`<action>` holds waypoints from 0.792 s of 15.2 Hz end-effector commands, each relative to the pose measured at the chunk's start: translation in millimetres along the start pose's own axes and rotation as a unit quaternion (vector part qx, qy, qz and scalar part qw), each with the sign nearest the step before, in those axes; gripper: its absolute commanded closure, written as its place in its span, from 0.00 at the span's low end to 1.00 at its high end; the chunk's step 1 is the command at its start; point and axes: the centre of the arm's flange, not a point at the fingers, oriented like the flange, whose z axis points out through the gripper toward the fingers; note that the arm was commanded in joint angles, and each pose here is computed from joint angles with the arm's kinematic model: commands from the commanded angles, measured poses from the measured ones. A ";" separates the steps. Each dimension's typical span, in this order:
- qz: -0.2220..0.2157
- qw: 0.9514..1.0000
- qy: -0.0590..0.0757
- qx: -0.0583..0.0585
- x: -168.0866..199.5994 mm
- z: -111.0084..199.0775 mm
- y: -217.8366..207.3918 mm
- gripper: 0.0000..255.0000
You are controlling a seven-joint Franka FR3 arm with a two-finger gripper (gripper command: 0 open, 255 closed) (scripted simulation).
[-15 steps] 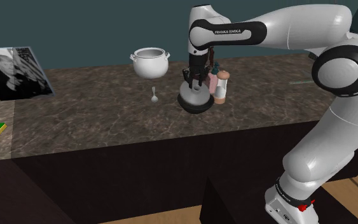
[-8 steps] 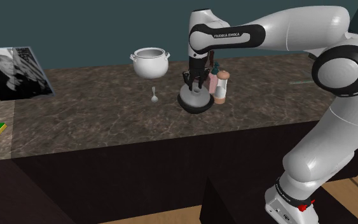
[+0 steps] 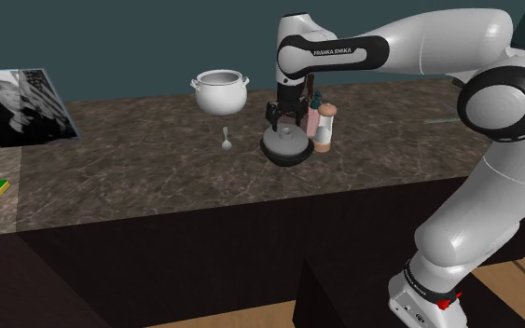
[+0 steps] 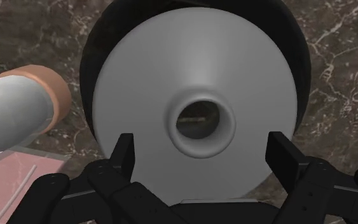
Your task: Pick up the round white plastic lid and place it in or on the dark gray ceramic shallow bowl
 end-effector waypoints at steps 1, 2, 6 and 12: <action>0.000 1.000 0.000 0.000 0.0 -13.2 0.1 0.00; 0.000 1.000 0.000 0.000 0.0 -26.4 0.1 0.00; 0.000 1.000 0.000 0.000 -0.1 -50.0 0.1 0.00; 0.000 1.000 0.000 0.000 0.0 -50.0 0.1 0.00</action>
